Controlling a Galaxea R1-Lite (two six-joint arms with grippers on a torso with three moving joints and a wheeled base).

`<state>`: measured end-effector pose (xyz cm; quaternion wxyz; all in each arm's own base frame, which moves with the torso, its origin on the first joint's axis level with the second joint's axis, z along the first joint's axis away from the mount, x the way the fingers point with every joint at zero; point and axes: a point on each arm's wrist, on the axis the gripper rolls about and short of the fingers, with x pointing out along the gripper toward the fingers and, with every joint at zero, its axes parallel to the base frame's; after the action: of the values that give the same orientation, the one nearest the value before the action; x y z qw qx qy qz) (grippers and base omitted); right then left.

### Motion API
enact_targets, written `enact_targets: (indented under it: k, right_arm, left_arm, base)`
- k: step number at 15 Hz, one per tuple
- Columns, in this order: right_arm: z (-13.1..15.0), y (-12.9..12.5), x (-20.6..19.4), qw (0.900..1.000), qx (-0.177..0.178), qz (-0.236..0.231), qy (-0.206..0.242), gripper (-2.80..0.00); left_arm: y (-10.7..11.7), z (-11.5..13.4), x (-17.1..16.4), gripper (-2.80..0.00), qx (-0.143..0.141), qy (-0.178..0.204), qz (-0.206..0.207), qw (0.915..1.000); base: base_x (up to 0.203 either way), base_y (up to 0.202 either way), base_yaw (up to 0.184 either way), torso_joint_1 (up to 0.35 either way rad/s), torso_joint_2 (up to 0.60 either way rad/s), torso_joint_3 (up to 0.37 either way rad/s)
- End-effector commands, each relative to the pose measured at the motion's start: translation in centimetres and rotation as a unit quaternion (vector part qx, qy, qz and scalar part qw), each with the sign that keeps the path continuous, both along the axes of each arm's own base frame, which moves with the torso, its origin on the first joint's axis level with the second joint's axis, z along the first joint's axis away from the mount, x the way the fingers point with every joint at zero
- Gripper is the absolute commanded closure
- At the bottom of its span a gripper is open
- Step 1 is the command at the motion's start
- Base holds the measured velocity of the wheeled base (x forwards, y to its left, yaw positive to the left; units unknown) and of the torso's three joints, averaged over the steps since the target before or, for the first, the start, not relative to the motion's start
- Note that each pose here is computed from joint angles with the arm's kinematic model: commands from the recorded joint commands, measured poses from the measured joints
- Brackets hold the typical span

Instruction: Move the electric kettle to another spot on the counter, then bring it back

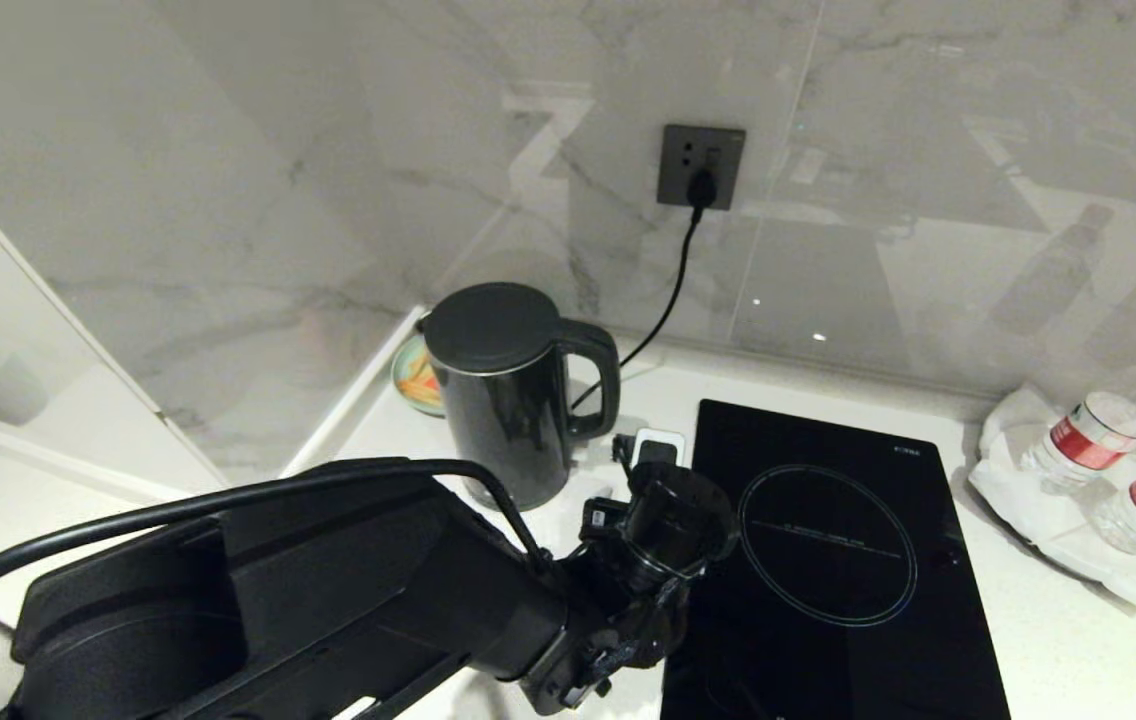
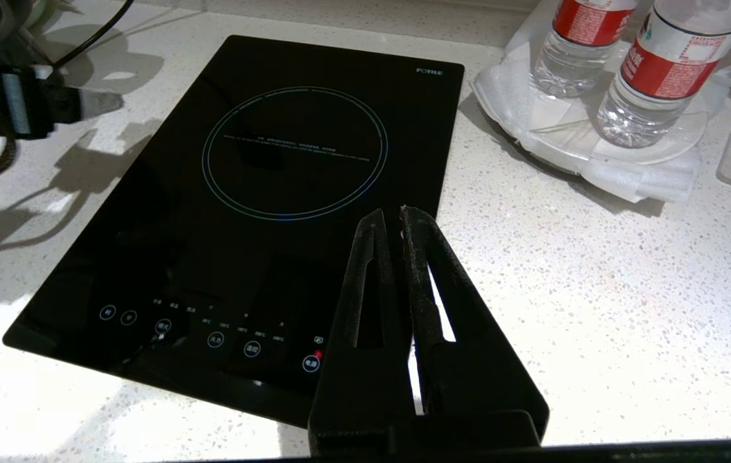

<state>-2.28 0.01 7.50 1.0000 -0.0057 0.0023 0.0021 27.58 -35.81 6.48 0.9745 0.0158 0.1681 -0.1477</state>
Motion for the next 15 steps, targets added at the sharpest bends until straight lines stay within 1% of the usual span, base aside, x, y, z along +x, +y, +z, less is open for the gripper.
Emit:
enact_targets:
  k: [1, 4, 6, 10, 15]
  right_arm:
    - [0.0, 0.0, 0.0, 1.000, 0.000, 0.000, 0.000, 0.00]
    - [0.0, 0.0, 0.0, 1.000, 0.000, 0.000, 0.000, 0.00]
    - [0.0, 0.0, 0.0, 1.000, 0.000, 0.000, 0.000, 0.00]
    - [0.0, 0.0, 0.0, 1.000, 0.000, 0.000, 0.000, 0.00]
    - [0.0, 0.0, 0.0, 1.000, 0.000, 0.000, 0.000, 0.00]
  left_arm:
    - [-0.2, -1.3, 1.6, -2.80, 0.006, 0.003, 0.016, 0.9998]
    - [0.1, -1.8, 2.8, -2.80, 0.007, 0.002, 0.028, 0.9996]
    - [-0.3, -1.1, 3.1, -2.80, -0.001, -0.010, 0.027, 0.9996]
    - [-0.1, 0.5, 3.9, -2.80, -0.009, -0.030, 0.037, 0.9988]
    - [1.5, -0.3, 6.4, -2.80, 0.001, -0.034, 0.072, 0.9968]
  base:
    - [0.000, 0.000, 0.000, 0.000, 0.00, 0.000]
    - [0.000, 0.000, 0.000, 0.000, 0.00, 0.000]
    - [0.000, 0.000, 0.000, 0.000, 0.00, 0.000]
    - [0.000, 0.000, 0.000, 0.000, 0.00, 0.000]
    - [0.000, 0.000, 0.000, 0.000, 0.00, 0.000]
